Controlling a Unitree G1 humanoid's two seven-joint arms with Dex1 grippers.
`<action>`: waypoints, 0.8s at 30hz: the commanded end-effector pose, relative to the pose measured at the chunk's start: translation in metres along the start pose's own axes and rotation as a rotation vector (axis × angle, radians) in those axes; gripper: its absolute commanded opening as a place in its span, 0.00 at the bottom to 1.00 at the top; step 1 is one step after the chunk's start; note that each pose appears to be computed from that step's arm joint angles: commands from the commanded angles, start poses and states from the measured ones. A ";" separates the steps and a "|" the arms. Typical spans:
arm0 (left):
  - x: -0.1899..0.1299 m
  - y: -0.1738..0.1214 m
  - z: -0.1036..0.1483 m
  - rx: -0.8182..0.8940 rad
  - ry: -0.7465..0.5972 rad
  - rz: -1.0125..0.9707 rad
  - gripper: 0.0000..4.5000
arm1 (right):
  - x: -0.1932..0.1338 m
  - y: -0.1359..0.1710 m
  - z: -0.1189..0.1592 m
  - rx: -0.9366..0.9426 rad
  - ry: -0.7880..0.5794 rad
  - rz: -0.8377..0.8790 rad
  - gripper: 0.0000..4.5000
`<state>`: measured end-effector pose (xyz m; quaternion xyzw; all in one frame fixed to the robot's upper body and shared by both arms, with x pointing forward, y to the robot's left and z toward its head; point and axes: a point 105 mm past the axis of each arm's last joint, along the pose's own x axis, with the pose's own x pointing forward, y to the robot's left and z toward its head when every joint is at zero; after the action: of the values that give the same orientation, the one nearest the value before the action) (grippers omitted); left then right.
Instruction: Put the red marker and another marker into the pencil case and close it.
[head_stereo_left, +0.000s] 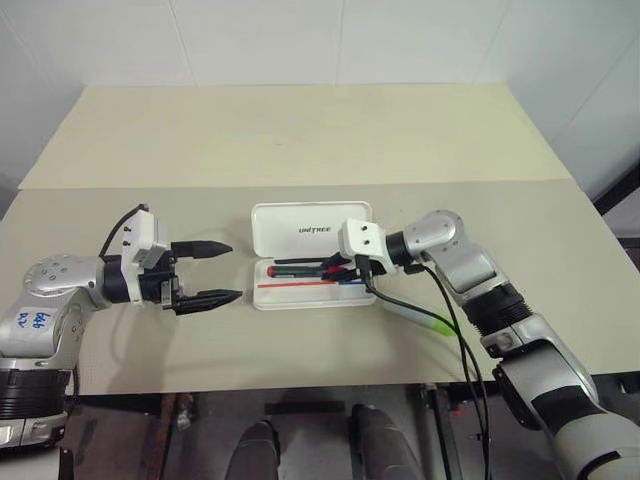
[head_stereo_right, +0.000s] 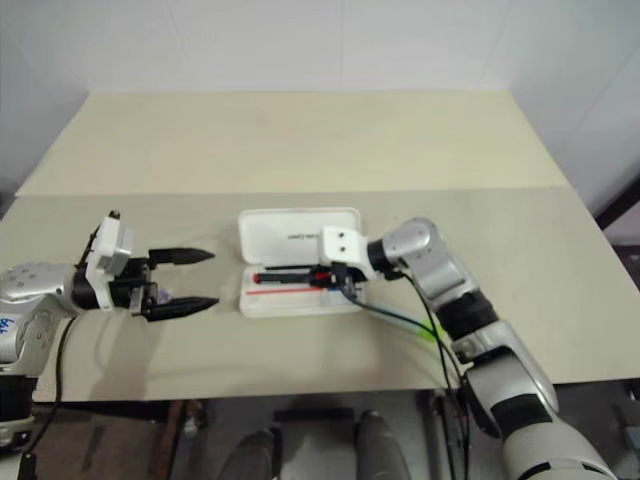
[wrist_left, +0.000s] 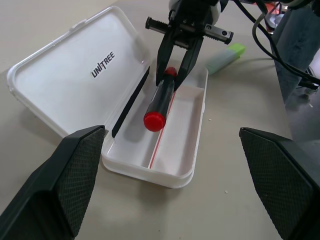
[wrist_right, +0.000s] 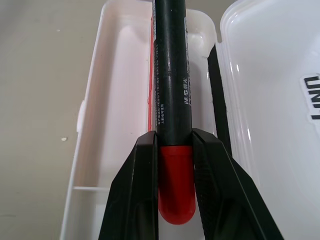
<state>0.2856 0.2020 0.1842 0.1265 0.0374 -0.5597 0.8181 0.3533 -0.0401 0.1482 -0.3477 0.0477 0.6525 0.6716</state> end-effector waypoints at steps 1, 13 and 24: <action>-0.004 0.000 0.011 0.051 -0.018 0.023 1.00 | -0.001 -0.006 0.008 -0.062 0.000 -0.003 0.13; 0.001 -0.001 0.014 0.057 -0.037 0.022 1.00 | -0.008 -0.020 0.028 -0.084 -0.072 -0.046 0.68; 0.007 0.002 0.017 0.062 -0.037 -0.008 1.00 | -0.026 -0.016 0.075 0.007 -0.285 -0.046 0.83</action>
<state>0.2873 0.1931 0.1938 0.1397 0.0173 -0.5632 0.8143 0.3395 -0.0199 0.2060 -0.2628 -0.0234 0.6811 0.6830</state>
